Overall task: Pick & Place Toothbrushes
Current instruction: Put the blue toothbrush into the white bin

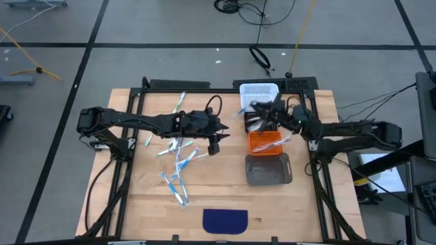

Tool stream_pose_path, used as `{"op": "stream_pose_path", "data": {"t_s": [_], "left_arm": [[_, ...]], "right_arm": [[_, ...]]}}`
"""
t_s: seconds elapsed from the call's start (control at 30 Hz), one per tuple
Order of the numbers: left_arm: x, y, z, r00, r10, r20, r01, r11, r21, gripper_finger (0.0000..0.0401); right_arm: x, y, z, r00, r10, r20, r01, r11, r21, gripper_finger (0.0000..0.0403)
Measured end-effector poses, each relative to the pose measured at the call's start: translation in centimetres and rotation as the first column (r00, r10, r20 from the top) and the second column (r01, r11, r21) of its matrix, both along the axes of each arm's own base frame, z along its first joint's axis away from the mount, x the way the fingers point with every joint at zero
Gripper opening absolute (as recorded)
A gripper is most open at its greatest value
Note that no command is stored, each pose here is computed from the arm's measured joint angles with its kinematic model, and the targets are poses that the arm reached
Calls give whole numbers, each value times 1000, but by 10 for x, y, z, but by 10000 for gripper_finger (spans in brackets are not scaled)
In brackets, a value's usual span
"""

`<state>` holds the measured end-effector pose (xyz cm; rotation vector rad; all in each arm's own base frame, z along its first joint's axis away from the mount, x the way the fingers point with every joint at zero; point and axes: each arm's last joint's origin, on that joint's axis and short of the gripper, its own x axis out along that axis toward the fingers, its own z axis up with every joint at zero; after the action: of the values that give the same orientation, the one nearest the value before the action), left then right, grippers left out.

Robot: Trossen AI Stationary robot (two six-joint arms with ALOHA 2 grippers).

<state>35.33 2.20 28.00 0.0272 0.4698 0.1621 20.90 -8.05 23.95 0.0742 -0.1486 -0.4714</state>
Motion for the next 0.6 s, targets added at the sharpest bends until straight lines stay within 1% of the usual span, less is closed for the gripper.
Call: {"op": "stream_pose_path", "data": {"t_s": [0.13, 0.37, 0.5, 0.6], "left_arm": [[0, 0, 0, 1000, 0, 3, 0, 1000, 1, 141], [0, 0, 0, 1000, -2, 1, 2, 1000, 9, 141], [0, 1, 0, 1000, 18, 1, -18, 1000, 20, 141], [0, 1, 0, 1000, 18, 1, -18, 1000, 23, 141]], "right_arm": [[-16, -22, 4, 994, -110, 6, 109, 994, 24, 16], [-41, -56, 4, 987, -154, 37, 148, 981, 125, 15], [-52, -72, 0, 983, -185, 24, 178, 971, 160, 15], [-60, -83, -3, 982, -184, 32, 174, 963, 204, 15]]}}
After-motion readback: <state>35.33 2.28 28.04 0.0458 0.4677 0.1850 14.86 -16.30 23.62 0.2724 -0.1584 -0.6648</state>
